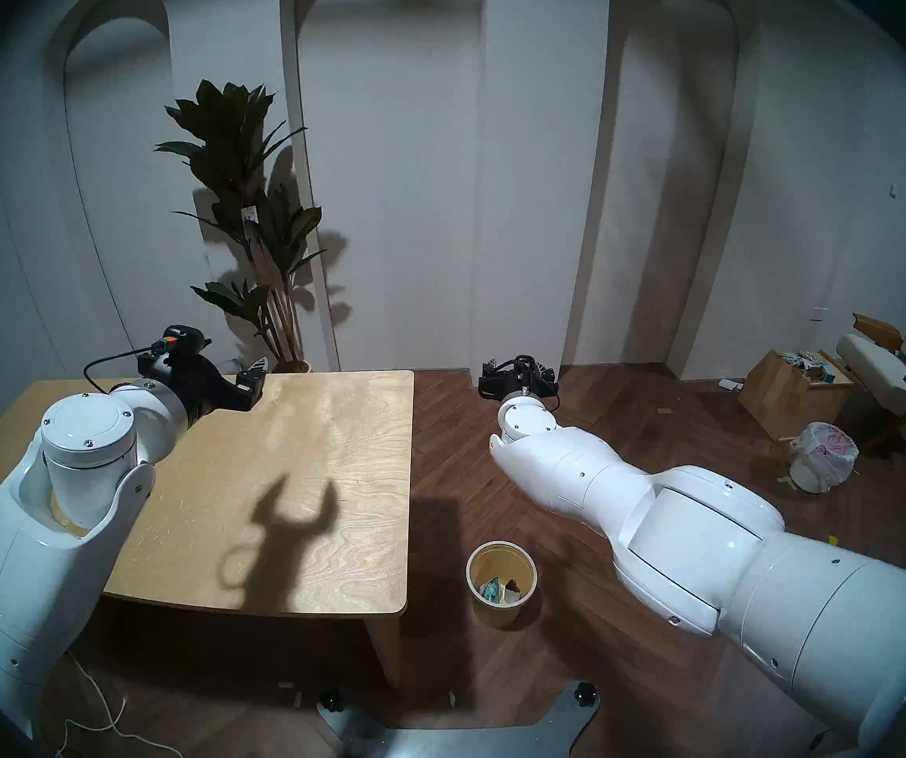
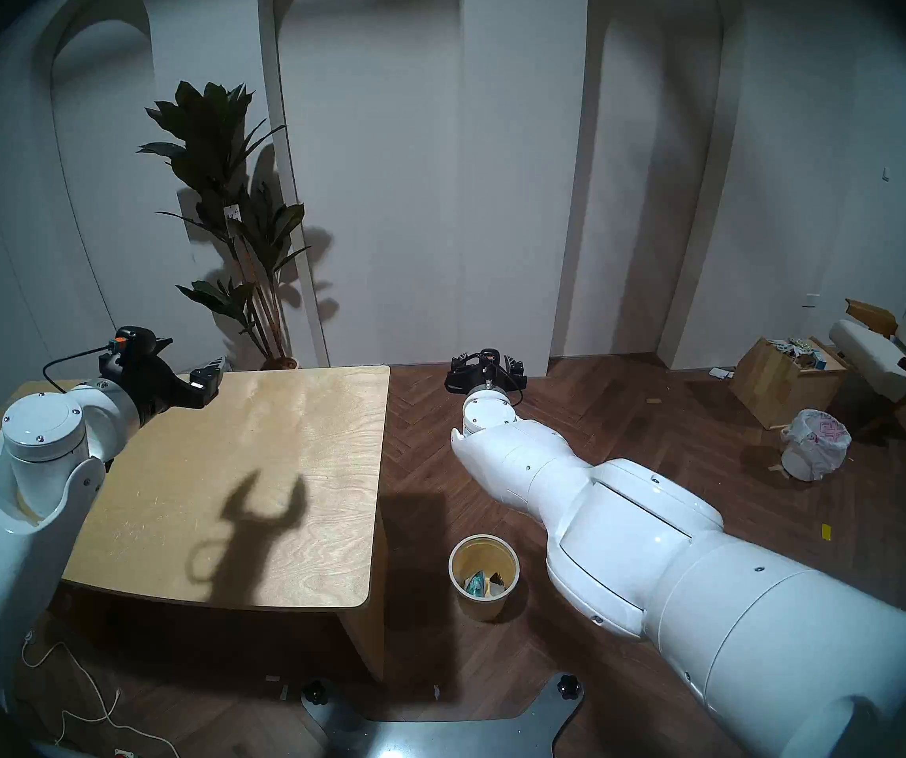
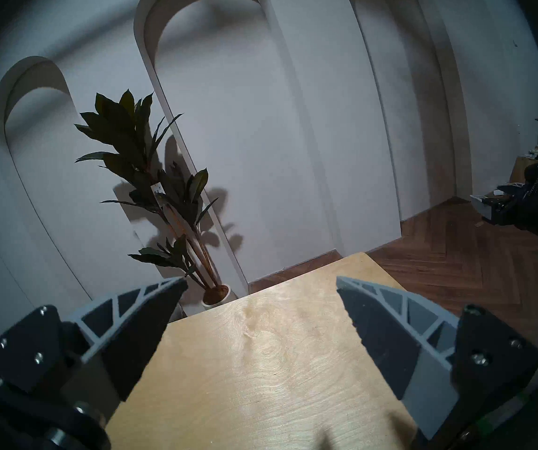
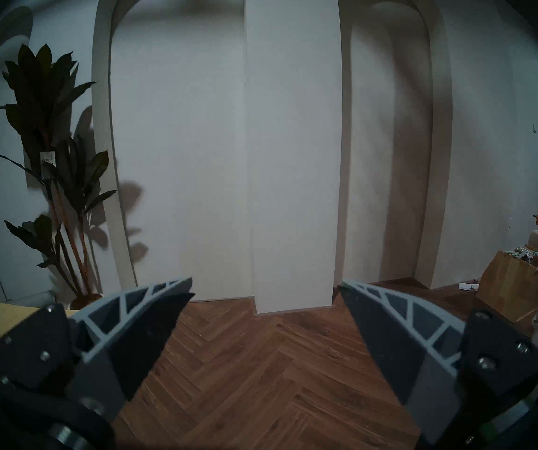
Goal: Put the trash into the trash bin on the ground
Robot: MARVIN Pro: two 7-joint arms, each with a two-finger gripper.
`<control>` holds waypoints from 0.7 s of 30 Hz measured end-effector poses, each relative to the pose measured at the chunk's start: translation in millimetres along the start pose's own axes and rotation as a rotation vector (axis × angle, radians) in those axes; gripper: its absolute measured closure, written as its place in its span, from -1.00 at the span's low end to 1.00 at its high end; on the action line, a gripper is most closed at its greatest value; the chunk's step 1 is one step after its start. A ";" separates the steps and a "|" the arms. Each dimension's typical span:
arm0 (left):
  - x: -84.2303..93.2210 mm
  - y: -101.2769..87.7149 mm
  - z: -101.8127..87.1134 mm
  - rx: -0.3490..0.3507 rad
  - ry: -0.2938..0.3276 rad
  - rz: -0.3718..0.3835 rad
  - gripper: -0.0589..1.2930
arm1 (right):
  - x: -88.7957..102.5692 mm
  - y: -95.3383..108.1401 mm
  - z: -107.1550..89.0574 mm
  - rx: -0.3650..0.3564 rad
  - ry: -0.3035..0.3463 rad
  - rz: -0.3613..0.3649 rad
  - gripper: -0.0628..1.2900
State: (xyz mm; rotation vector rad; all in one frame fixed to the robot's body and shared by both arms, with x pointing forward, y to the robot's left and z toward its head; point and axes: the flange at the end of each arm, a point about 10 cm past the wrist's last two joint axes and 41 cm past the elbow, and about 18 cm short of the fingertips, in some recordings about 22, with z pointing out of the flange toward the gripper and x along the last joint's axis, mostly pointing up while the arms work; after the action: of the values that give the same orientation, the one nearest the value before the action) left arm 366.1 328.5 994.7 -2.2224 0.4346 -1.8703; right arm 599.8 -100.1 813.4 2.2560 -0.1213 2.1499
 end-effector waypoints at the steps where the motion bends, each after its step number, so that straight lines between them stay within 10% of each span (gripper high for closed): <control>1: 0.2 0.3 0.2 0.000 0.000 0.000 -0.91 | 0.4 -1.0 -0.2 0.004 0.002 0.002 -0.87; 21: 0.8 -4.1 5.6 0.036 0.003 0.001 -0.91 | 4.5 -4.2 -1.3 0.052 0.037 0.034 -0.87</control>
State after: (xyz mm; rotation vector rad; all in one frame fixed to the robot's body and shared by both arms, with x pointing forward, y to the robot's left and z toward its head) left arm 372.1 331.9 995.9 -2.1960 0.3999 -1.8666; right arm 599.0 -96.0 818.1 2.2561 -0.1046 2.2357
